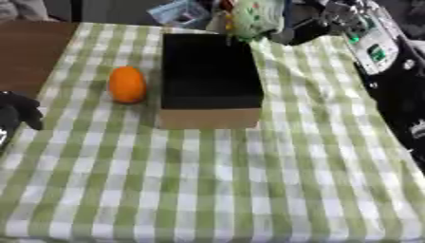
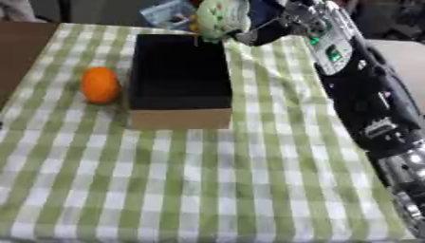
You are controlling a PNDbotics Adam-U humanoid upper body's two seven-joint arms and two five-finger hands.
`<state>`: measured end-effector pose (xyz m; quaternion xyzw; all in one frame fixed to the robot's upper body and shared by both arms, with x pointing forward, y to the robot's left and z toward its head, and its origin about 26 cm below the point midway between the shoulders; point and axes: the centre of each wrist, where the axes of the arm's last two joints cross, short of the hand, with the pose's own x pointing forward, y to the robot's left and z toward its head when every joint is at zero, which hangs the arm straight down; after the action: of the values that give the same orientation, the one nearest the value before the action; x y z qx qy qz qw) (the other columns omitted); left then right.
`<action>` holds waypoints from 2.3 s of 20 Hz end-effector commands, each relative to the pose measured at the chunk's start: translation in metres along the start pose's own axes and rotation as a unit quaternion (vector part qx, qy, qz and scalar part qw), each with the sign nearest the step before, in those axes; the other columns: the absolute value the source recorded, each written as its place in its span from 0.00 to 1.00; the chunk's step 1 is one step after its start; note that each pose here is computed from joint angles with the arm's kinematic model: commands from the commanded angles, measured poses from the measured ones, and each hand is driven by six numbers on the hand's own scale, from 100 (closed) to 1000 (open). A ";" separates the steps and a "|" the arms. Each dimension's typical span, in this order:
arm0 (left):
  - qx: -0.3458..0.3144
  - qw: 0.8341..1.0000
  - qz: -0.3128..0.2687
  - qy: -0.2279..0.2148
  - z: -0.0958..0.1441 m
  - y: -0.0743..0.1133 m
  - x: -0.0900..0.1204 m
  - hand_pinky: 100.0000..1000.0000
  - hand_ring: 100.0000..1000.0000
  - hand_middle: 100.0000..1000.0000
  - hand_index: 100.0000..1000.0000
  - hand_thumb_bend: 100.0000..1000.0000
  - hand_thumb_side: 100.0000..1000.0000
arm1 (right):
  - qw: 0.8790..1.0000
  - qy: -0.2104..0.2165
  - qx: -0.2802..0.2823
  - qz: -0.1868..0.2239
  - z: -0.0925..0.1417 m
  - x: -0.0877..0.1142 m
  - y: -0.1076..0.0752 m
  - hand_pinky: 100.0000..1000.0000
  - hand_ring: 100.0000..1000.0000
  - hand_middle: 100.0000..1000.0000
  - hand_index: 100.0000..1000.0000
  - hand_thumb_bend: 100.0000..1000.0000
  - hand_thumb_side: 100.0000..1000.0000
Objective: Pick up objects on the table and place them in the box.
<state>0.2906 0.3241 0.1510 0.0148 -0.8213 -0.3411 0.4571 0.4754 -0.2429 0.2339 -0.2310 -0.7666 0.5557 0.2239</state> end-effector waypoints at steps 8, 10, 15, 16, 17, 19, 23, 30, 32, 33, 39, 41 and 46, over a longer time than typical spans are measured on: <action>-0.015 1.000 -0.011 -0.017 -0.007 0.005 0.008 0.59 0.49 0.50 0.69 0.00 0.64 | 0.999 -0.017 0.045 0.026 -0.026 0.011 0.022 0.68 0.43 0.39 0.58 0.20 0.11; -0.016 1.000 -0.010 -0.018 -0.007 0.004 0.008 0.59 0.49 0.50 0.69 0.00 0.64 | 0.998 -0.021 0.057 0.032 -0.029 0.013 0.029 0.68 0.44 0.41 0.60 0.21 0.15; -0.017 1.000 -0.008 -0.019 -0.008 0.004 0.008 0.59 0.49 0.50 0.69 0.00 0.64 | 0.994 -0.033 0.089 0.055 -0.034 0.018 0.042 0.69 0.53 0.53 0.74 0.30 0.34; -0.017 1.000 -0.008 -0.019 -0.008 0.004 0.008 0.59 0.49 0.50 0.69 0.00 0.64 | 0.993 -0.037 0.095 0.061 -0.034 0.019 0.043 0.70 0.56 0.56 0.77 0.33 0.39; -0.017 1.000 -0.008 -0.019 -0.008 0.004 0.008 0.59 0.49 0.50 0.69 0.00 0.64 | 0.992 -0.039 0.100 0.065 -0.034 0.019 0.044 0.71 0.61 0.62 0.81 0.35 0.45; -0.017 1.000 -0.009 -0.019 -0.008 0.004 0.008 0.59 0.49 0.51 0.69 0.00 0.64 | 0.990 -0.043 0.111 0.070 -0.034 0.020 0.046 0.73 0.69 0.70 0.85 0.41 0.52; -0.016 1.000 -0.011 -0.020 -0.008 0.005 0.009 0.59 0.49 0.51 0.69 0.00 0.64 | 0.990 -0.051 0.113 0.074 -0.033 0.020 0.042 0.77 0.80 0.81 0.89 0.49 0.60; -0.008 1.000 -0.020 -0.021 -0.008 0.011 0.010 0.59 0.49 0.51 0.69 0.00 0.62 | 0.997 -0.053 0.034 0.051 -0.020 0.016 0.013 0.75 0.73 0.76 0.87 0.31 0.41; -0.005 0.999 -0.025 -0.023 -0.008 0.015 0.011 0.59 0.49 0.51 0.69 0.00 0.62 | 0.998 -0.053 0.002 0.035 -0.012 0.015 0.002 0.74 0.72 0.74 0.86 0.25 0.34; -0.004 0.999 -0.028 -0.024 -0.009 0.017 0.012 0.59 0.49 0.51 0.69 0.00 0.61 | 0.998 -0.053 -0.014 0.026 -0.007 0.015 -0.005 0.74 0.71 0.74 0.86 0.23 0.31; 0.002 0.998 -0.050 -0.031 -0.011 0.033 0.015 0.59 0.49 0.51 0.70 0.00 0.56 | 0.994 -0.061 -0.087 -0.027 0.027 0.024 -0.042 0.73 0.69 0.71 0.85 0.14 0.21; 0.003 0.997 -0.064 -0.034 -0.013 0.041 0.018 0.59 0.50 0.51 0.70 0.00 0.54 | 0.992 -0.062 -0.097 -0.040 0.042 0.029 -0.051 0.73 0.69 0.71 0.85 0.13 0.20; -0.007 0.993 -0.109 -0.036 -0.016 0.063 0.019 0.60 0.51 0.53 0.71 0.07 0.42 | 0.990 -0.056 -0.106 -0.074 0.070 0.039 -0.059 0.73 0.69 0.71 0.85 0.08 0.21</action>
<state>0.3094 0.3486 0.1918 0.0676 -0.8302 -0.3798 0.4024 0.4055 -0.2806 0.2506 -0.1538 -0.8423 0.4699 0.2147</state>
